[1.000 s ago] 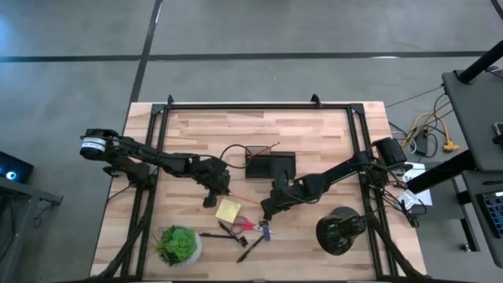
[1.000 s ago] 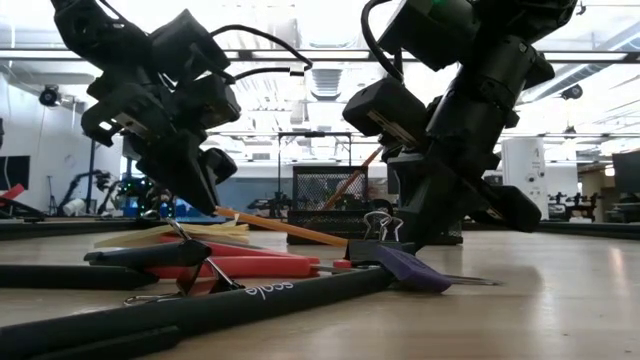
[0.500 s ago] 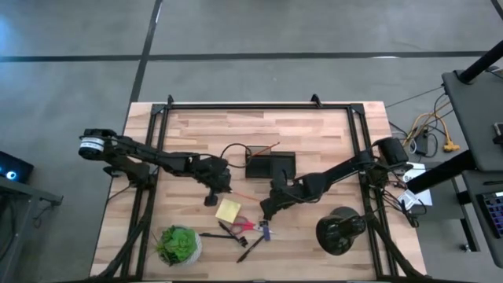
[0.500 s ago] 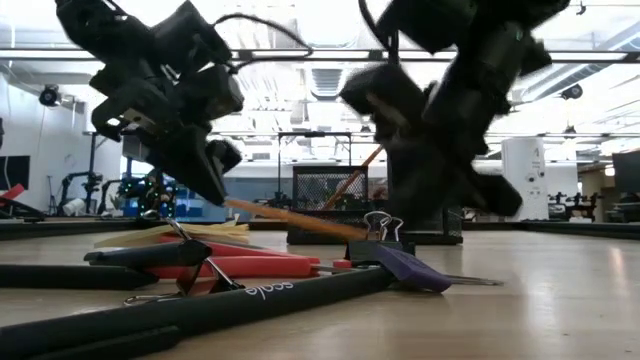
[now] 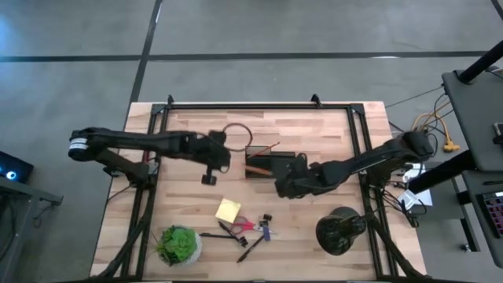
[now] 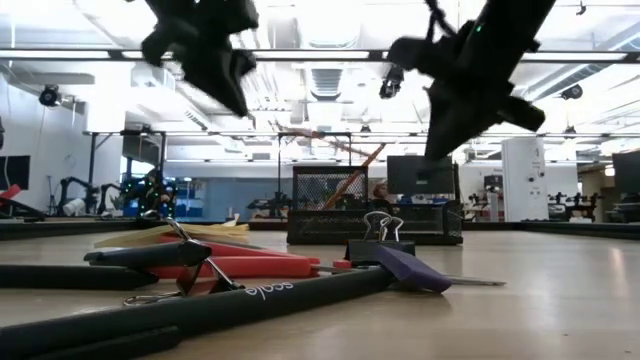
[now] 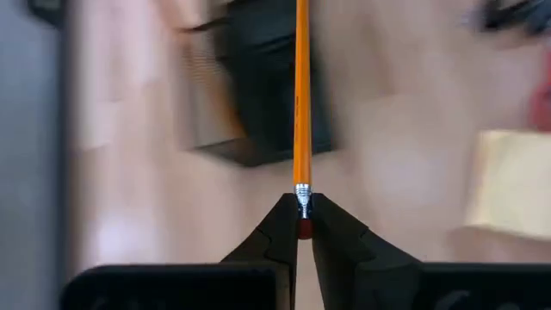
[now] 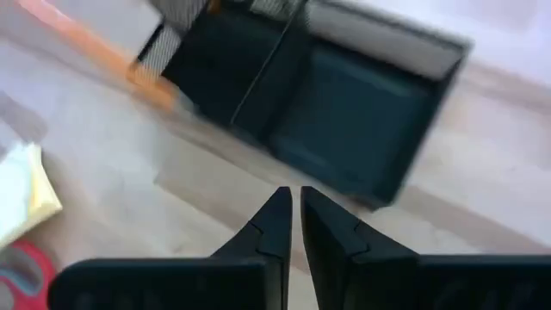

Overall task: Pick and place office supplies into organizer
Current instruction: Put the orange pencil into the desk organizer

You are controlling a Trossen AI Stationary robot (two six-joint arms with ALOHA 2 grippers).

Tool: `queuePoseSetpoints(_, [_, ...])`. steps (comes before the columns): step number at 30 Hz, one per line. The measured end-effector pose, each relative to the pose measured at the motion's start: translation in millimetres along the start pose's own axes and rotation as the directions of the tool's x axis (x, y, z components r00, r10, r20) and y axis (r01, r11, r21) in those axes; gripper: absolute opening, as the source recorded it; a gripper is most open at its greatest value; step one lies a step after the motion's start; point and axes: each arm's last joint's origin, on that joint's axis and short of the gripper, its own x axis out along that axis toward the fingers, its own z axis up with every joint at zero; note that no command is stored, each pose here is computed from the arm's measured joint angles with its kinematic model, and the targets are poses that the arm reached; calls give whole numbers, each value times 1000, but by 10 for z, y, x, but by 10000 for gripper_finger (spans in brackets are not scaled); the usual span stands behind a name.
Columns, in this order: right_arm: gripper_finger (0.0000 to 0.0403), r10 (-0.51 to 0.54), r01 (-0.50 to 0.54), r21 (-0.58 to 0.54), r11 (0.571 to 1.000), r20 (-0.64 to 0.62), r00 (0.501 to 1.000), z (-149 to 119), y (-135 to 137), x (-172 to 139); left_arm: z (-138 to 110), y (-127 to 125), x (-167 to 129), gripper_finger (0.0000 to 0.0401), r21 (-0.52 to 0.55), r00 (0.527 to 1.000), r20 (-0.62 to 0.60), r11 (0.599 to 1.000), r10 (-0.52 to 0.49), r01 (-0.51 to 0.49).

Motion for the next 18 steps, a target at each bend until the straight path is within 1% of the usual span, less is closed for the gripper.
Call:
queuePoseSetpoints(3, [24, -13, 12, 5, 1000, 25, 1000, 13, -85, -38, 45, 150, -174, 4, 56, 989, -108, 994, 99, -93])
queuePoseSetpoints(5, [24, -19, 18, 7, 1000, 42, 999, 14, -122, -47, 100, 254, -277, 4, 72, 979, -125, 986, 161, -153])
queuePoseSetpoints(7, [24, -18, 17, 16, 1000, 50, 999, 13, -139, -47, 105, 331, -359, 4, 104, 962, -166, 974, 217, -202])
queuePoseSetpoints(9, [24, -30, 29, 22, 999, 57, 998, 2, -160, -28, 142, 406, -400, 4, 118, 951, -169, 964, 257, -239])
queuePoseSetpoints(12, [24, -37, 35, 36, 999, 66, 997, -6, -164, -8, 133, 439, -397, 4, 160, 944, -223, 964, 243, -210])
queuePoseSetpoints(14, [24, -37, 35, 36, 999, 68, 997, -11, -170, -2, 144, 440, -381, 4, 188, 943, -234, 963, 235, -194])
queuePoseSetpoints(16, [24, -39, 37, 38, 999, 68, 997, -15, -176, 5, 126, 420, -308, 4, 216, 938, -276, 964, 211, -154])
queuePoseSetpoints(18, [24, -42, 40, 36, 999, 70, 997, -18, -182, 9, 141, 421, -242, 4, 226, 937, -279, 963, 208, -146])
